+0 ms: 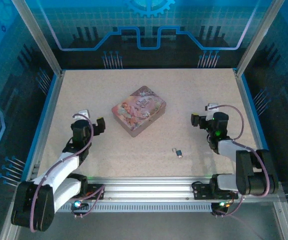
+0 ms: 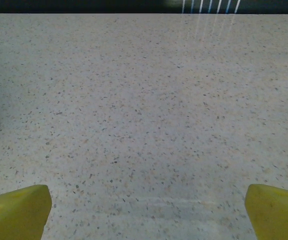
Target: Unlock the padlock with the key
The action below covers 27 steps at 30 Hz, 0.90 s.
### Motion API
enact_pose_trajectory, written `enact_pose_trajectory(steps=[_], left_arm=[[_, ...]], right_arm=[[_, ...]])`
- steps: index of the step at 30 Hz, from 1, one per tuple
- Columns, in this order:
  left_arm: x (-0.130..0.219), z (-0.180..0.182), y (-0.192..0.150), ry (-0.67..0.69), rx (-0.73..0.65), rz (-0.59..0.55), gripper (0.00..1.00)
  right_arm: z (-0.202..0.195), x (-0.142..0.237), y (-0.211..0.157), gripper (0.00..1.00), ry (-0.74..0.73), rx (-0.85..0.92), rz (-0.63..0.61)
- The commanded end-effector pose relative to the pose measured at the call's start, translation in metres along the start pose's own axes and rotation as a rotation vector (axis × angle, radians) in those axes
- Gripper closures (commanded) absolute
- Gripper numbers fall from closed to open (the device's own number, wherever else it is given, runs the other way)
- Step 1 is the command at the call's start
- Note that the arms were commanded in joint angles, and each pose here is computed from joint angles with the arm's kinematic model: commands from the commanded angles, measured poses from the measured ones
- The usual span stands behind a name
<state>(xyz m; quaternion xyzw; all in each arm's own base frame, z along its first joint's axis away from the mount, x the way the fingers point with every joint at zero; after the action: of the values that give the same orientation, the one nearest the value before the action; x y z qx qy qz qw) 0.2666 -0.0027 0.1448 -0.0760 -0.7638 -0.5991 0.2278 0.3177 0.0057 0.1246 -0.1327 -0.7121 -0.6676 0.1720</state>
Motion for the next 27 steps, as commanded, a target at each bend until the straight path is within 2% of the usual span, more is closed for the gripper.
enact_pose_trajectory(steps=[1, 5, 6, 22, 27], left_arm=[[-0.007, -0.001, 0.004, -0.026, -0.016, -0.039, 0.01], [-0.015, -0.003, 0.002, -0.059, -0.016, -0.043, 0.01], [-0.017, -0.004, 0.002, -0.069, -0.016, -0.044, 0.01], [-0.042, -0.02, 0.014, -0.269, -0.113, -0.141, 0.01], [-0.053, -0.015, 0.003, -0.293, -0.113, -0.19, 0.01]], right_arm=[[0.002, -0.011, 0.01, 0.0, 0.028, 0.023, -0.082], [0.016, -0.023, 0.005, 0.0, 0.047, 0.091, -0.071], [0.016, -0.026, 0.005, 0.0, 0.053, 0.09, -0.029], [0.017, -0.026, 0.005, 0.0, 0.052, 0.093, -0.039], [0.017, -0.026, 0.005, 0.0, 0.052, 0.093, -0.039]])
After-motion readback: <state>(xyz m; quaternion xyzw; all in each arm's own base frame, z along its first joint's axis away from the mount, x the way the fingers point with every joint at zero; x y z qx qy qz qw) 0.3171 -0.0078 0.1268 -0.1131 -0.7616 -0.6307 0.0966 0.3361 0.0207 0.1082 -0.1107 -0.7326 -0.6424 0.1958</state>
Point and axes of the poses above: each hand's point on the last joint's axis, 136 mm out from that joint toward the fingers, its own x axis back along the fingers, its own z axis along the line the jaws close on, y = z × x, the point moved 6 cm from there along x, back along the fingers, and after that the axes turned 4 degrees about x, right-handed, at the moved point
